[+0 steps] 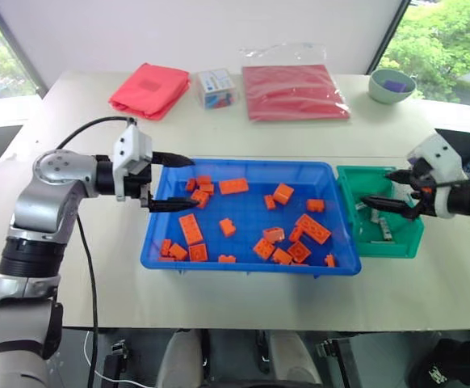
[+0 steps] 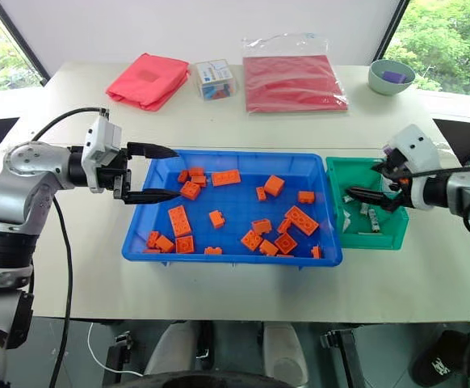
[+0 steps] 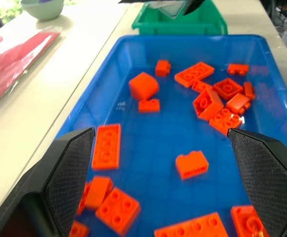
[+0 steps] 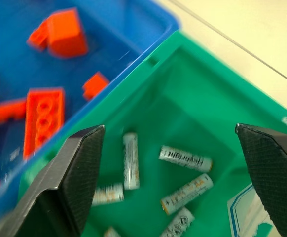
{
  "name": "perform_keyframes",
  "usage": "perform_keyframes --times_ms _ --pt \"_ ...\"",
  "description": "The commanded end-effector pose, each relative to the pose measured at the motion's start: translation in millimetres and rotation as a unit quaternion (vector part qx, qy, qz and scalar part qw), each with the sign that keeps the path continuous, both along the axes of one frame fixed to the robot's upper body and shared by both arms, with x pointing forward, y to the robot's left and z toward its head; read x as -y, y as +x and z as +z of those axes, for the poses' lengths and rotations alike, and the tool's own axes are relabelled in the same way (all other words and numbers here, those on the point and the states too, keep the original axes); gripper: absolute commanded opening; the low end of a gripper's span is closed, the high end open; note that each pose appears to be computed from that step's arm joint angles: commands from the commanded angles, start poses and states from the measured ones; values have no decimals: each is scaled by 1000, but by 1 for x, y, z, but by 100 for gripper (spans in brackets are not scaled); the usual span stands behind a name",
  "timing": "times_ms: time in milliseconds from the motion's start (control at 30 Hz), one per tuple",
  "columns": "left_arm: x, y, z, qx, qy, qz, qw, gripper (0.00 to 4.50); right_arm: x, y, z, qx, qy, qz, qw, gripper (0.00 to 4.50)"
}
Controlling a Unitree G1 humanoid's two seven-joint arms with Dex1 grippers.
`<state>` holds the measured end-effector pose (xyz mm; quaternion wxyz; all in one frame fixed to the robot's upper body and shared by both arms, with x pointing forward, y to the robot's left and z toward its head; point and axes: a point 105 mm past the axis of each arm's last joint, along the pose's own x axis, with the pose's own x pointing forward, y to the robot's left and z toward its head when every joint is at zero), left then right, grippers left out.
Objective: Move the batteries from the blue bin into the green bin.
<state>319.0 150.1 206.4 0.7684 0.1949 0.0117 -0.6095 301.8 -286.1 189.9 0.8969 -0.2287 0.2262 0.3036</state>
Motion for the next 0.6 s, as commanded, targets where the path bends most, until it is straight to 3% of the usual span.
perform_keyframes --times_ms 33,167,300,500,600 --pt "-17 1 17 12 -1 16 1000 450 22 -28 24 27 -74 101 992 447" --pt "-47 0 26 -6 4 44 999 450 67 -41 22 -6 -123 94 988 447" --pt "-86 -2 24 -27 34 83 996 450 104 -43 28 -4 -112 51 992 447" --pt "-129 7 23 -24 60 157 985 450 117 -38 22 -7 -70 29 997 447" --pt "-135 10 35 -20 26 168 985 450 112 -29 25 15 -48 31 998 447"
